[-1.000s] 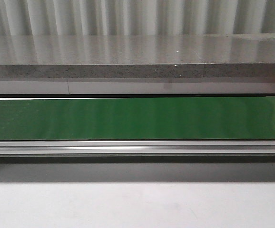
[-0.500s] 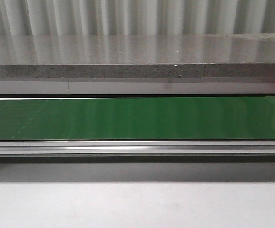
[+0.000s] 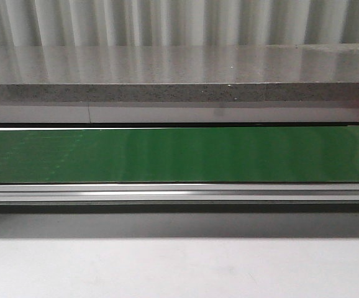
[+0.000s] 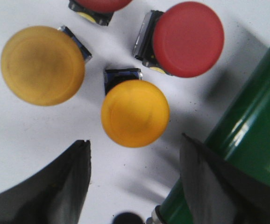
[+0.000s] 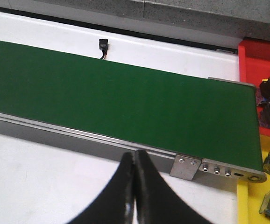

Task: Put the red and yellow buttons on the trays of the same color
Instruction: 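Grasp a yellow button from the pile with the left gripper, then lower the yellow button onto the belt and open the left gripper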

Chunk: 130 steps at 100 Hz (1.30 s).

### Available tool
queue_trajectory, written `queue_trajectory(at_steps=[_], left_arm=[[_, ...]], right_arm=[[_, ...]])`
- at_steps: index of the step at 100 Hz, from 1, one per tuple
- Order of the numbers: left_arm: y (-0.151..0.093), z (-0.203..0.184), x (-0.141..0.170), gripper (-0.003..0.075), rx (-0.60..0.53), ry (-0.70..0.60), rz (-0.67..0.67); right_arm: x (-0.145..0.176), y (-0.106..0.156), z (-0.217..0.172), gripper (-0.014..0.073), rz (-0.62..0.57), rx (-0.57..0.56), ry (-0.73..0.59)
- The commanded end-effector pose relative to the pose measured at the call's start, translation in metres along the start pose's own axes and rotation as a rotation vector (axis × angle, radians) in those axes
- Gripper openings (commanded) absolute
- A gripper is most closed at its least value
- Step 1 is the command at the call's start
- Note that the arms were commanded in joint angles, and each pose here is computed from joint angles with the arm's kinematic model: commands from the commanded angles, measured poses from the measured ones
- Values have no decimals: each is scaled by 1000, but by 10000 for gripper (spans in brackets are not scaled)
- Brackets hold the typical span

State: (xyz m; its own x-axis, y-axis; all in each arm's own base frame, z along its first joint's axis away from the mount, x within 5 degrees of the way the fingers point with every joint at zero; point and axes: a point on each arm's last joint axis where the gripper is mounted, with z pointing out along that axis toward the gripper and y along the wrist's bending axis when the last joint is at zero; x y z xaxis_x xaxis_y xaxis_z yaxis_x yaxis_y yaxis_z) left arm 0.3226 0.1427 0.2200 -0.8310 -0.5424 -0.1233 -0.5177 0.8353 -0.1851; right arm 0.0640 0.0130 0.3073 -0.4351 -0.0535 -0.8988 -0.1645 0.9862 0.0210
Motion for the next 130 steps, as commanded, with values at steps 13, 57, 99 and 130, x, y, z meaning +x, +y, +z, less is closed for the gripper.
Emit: queue_trajectory(at_steps=[13, 57, 99, 130], left_arm=[[-4, -7, -16, 410, 32, -58, -18], [-4, -6, -21, 238, 32, -105, -20], [-11, -54, -6, 175, 44, -188, 31], [-40, -109, 27, 175, 71, -292, 168]], right_arm=[[-12, 0, -4, -67, -8, 4, -82], [-12, 0, -4, -67, -8, 4, -82], [-12, 0, -4, -67, -8, 4, -82], [-12, 0, -4, -67, -8, 4, -82]])
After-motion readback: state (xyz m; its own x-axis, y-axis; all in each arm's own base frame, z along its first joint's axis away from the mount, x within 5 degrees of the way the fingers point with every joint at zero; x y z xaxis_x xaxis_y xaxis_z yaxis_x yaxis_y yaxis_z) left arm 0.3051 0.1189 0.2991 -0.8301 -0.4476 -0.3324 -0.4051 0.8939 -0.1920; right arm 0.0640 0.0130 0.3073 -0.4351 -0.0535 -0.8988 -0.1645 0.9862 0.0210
